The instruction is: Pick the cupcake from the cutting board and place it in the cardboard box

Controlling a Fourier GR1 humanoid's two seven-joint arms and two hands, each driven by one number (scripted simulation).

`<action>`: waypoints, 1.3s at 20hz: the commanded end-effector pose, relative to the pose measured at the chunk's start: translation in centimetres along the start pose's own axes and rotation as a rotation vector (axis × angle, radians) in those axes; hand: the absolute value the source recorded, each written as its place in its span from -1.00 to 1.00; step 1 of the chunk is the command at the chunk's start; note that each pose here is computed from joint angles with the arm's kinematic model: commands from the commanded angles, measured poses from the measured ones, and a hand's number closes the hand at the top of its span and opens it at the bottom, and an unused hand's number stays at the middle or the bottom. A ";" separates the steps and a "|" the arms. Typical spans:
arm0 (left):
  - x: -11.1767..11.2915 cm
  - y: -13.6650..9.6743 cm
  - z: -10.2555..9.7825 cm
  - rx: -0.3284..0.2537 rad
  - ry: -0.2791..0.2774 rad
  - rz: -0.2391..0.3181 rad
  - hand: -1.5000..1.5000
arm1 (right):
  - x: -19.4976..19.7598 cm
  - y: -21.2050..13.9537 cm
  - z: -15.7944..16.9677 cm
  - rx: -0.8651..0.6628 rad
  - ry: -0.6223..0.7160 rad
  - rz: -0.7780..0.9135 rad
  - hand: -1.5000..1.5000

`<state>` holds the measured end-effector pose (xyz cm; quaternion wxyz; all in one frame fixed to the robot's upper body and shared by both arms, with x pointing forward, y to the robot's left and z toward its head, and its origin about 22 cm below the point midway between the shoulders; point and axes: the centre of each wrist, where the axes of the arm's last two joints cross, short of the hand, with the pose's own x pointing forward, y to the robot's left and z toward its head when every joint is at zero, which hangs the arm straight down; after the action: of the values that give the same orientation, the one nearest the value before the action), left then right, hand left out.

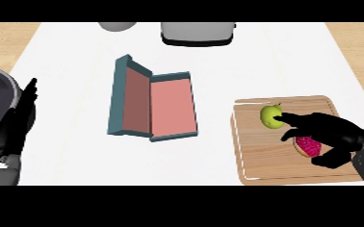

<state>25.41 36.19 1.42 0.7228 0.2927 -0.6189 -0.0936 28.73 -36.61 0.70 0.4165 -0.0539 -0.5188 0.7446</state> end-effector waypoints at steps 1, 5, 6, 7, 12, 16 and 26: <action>0.9 1.2 -0.1 -0.014 0.023 -0.016 0.00 | 0.5 0.6 -1.4 -0.103 -0.025 0.035 1.00; 0.6 -1.5 -0.6 0.014 -0.007 0.004 0.00 | 0.1 2.9 -2.6 -0.176 0.000 0.063 1.00; -0.5 -0.3 -0.5 0.004 0.006 -0.004 0.00 | 0.1 0.2 -1.6 -0.195 -0.004 0.083 1.00; 0.9 0.2 -1.2 0.004 0.004 0.008 0.00 | -0.3 0.7 -1.7 -0.222 -0.001 0.100 1.00; 0.5 0.1 -1.1 0.002 -0.014 -0.007 0.00 | -0.6 -4.3 -3.4 -0.360 -0.018 0.139 1.00; 1.9 -2.0 -1.4 -0.060 -0.060 -0.008 0.00 | -0.1 -11.5 -8.4 -0.358 -0.067 0.207 1.00; 1.5 -1.3 -1.2 -0.047 -0.042 0.002 0.00 | 1.7 -21.6 -10.6 -0.704 -0.305 0.215 1.00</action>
<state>27.58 34.49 2.06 0.7149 0.2764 -0.6323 -0.1134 43.55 -27.48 10.89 0.2564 -0.1573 -0.7375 0.6046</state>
